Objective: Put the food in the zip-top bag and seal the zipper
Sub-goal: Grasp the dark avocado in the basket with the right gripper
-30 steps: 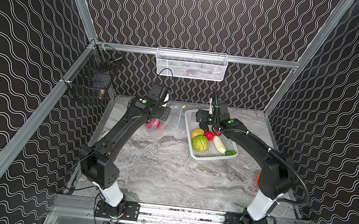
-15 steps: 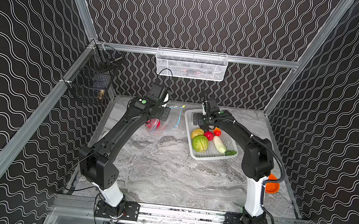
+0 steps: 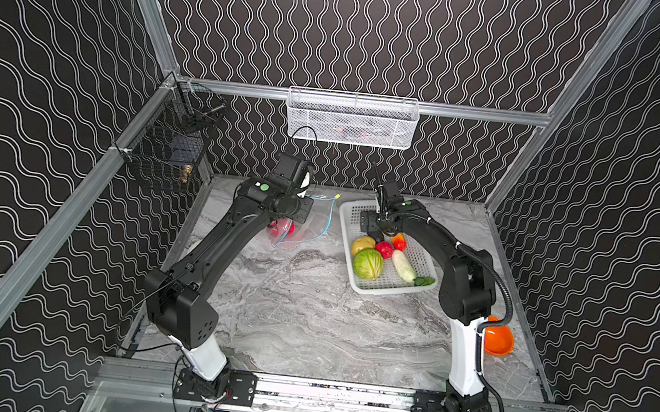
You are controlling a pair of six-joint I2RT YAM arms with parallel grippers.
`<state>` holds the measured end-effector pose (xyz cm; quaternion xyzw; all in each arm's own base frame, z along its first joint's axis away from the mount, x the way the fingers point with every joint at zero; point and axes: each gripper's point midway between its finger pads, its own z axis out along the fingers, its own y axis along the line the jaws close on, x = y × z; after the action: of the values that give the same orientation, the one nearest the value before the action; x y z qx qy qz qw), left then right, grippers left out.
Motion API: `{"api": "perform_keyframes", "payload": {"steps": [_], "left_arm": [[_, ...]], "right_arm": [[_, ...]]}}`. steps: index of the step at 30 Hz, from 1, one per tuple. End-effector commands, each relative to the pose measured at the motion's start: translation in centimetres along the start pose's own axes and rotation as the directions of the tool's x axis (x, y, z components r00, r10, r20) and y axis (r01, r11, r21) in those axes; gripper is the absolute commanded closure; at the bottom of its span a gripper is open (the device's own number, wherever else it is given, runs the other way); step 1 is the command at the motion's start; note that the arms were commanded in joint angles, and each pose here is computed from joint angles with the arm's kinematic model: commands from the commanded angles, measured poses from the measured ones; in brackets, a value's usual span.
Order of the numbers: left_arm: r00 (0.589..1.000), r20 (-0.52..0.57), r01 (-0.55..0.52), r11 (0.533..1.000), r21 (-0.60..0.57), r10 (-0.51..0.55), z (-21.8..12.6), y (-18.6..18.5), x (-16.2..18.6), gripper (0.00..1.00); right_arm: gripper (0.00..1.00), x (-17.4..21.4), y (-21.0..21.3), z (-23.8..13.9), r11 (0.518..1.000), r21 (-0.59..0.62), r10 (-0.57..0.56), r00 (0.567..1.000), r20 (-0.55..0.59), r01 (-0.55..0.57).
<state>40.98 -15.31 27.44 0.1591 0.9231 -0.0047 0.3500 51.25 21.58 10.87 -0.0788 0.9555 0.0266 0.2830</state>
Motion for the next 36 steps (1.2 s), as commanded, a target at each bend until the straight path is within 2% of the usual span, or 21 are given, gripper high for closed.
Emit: {"api": "perform_keyframes", "payload": {"steps": [1, 4, 6, 14, 36], "left_arm": [[1.000, 0.028, 0.004, 1.000, 0.000, -0.004, -0.4, 0.1, -0.5, 1.00], [1.000, 0.031, 0.002, 1.000, -0.005, -0.001, -0.5, 0.2, -0.5, 1.00], [1.000, 0.031, 0.001, 1.000, -0.006, -0.001, -0.5, 0.2, -0.4, 1.00], [0.999, 0.032, 0.004, 1.000, -0.003, -0.004, -0.6, 0.2, -0.5, 1.00], [1.000, 0.015, 0.001, 1.000, -0.003, -0.001, 0.1, 0.1, -0.3, 1.00]], "right_arm": [[0.01, 0.6, -0.5, 0.5, 1.000, 0.027, -0.015, 0.999, -0.031, 0.015], [0.01, 0.9, -0.4, 1.2, 1.000, 0.026, -0.013, 0.999, -0.040, 0.014], [0.01, 0.8, -2.0, 1.9, 0.999, 0.044, 0.016, 0.999, -0.046, -0.013], [0.05, 1.1, -2.1, 3.1, 0.999, 0.034, 0.026, 0.998, -0.063, -0.024], [0.27, 1.9, -1.0, 5.5, 0.999, -0.016, 0.030, 0.994, -0.105, -0.032]]}}
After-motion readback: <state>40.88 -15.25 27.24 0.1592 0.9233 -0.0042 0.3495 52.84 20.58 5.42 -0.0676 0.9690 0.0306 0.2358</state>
